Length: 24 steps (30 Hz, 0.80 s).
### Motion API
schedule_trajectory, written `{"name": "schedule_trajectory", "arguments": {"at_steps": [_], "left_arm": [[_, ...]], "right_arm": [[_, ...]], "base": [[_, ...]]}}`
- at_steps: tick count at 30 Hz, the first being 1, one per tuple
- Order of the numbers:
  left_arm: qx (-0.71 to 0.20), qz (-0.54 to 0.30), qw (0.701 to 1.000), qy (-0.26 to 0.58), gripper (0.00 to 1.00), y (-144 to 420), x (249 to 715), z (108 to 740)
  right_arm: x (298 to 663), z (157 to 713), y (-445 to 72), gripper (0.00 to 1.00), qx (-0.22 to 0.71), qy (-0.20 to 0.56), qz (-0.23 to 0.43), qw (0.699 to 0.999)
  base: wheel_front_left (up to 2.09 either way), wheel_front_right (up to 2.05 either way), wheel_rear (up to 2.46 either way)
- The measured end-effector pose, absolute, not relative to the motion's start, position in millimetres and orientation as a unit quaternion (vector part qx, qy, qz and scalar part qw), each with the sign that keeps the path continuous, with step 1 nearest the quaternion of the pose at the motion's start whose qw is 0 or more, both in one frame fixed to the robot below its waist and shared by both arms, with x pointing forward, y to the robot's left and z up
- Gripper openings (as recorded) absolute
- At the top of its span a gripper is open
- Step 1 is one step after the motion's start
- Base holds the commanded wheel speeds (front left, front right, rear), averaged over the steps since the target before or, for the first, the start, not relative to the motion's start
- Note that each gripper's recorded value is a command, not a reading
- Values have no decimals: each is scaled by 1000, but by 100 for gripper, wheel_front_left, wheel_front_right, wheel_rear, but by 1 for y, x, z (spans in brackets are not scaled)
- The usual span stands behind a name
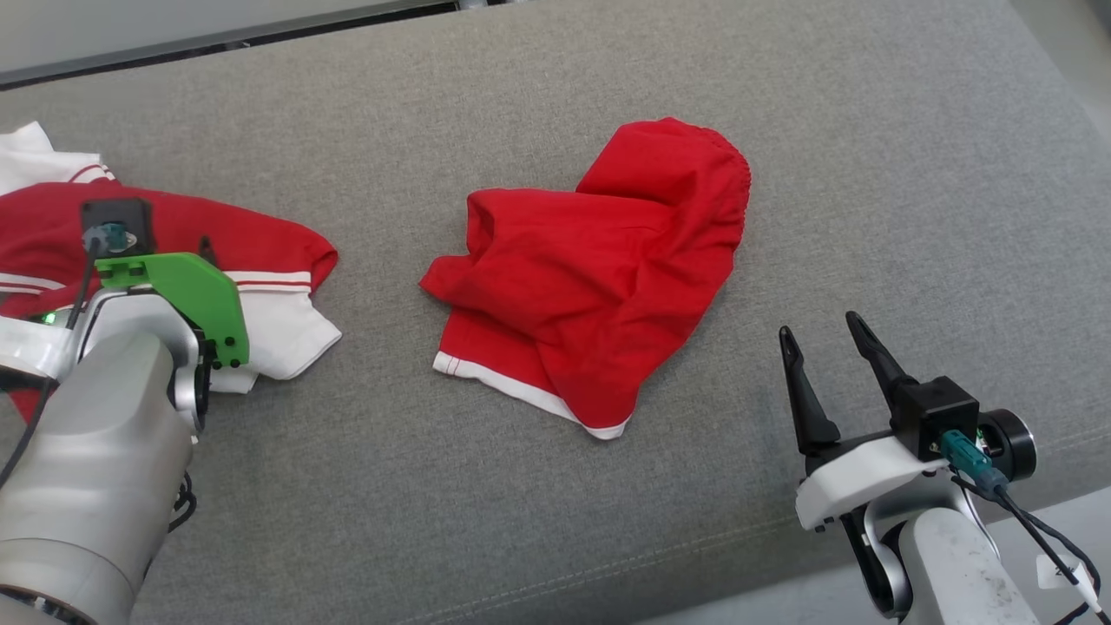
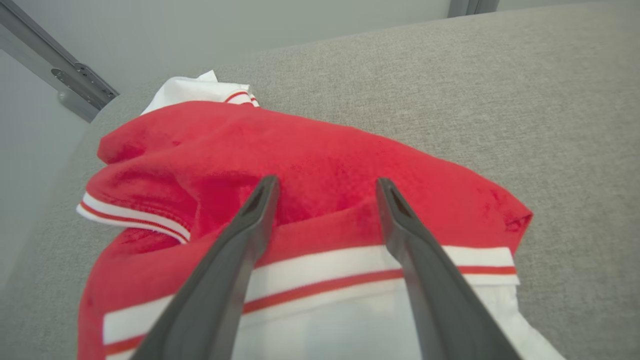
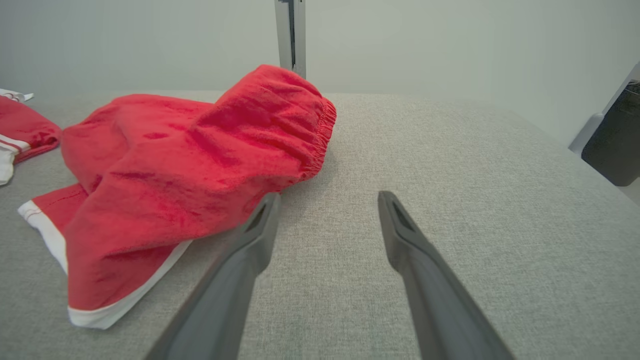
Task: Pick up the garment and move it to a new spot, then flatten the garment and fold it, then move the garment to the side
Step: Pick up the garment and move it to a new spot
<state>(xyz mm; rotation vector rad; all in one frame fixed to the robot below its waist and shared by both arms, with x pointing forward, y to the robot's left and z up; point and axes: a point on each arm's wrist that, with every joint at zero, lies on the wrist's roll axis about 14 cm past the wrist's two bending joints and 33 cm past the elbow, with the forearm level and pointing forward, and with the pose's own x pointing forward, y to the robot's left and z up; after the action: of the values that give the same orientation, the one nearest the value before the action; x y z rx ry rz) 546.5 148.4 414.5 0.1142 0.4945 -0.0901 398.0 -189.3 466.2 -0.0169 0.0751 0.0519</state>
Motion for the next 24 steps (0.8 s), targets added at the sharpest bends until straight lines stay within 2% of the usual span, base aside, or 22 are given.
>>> {"name": "schedule_trajectory", "arguments": {"at_steps": [6,14,15,16,17,24], "left_arm": [[55,-5,956,289,100,171,544,388],[36,-6,947,320,100,169,537,368],[35,-11,946,321,81,168,537,366],[35,-15,947,318,34,166,537,366],[34,-19,948,315,0,165,537,365],[51,-30,949,311,0,170,535,366]], "right_arm": [[402,454,-190,100,-13,55,26,998],[408,445,-182,100,-15,68,38,997],[408,444,-181,100,-15,69,39,997],[408,444,-181,100,-15,69,40,997],[408,443,-180,100,-15,70,41,997],[408,443,-179,100,-18,71,43,996]], "base": [[0,0,0],[0,0,0],[0,0,0],[0,0,0],[0,0,0],[0,0,0]]}}
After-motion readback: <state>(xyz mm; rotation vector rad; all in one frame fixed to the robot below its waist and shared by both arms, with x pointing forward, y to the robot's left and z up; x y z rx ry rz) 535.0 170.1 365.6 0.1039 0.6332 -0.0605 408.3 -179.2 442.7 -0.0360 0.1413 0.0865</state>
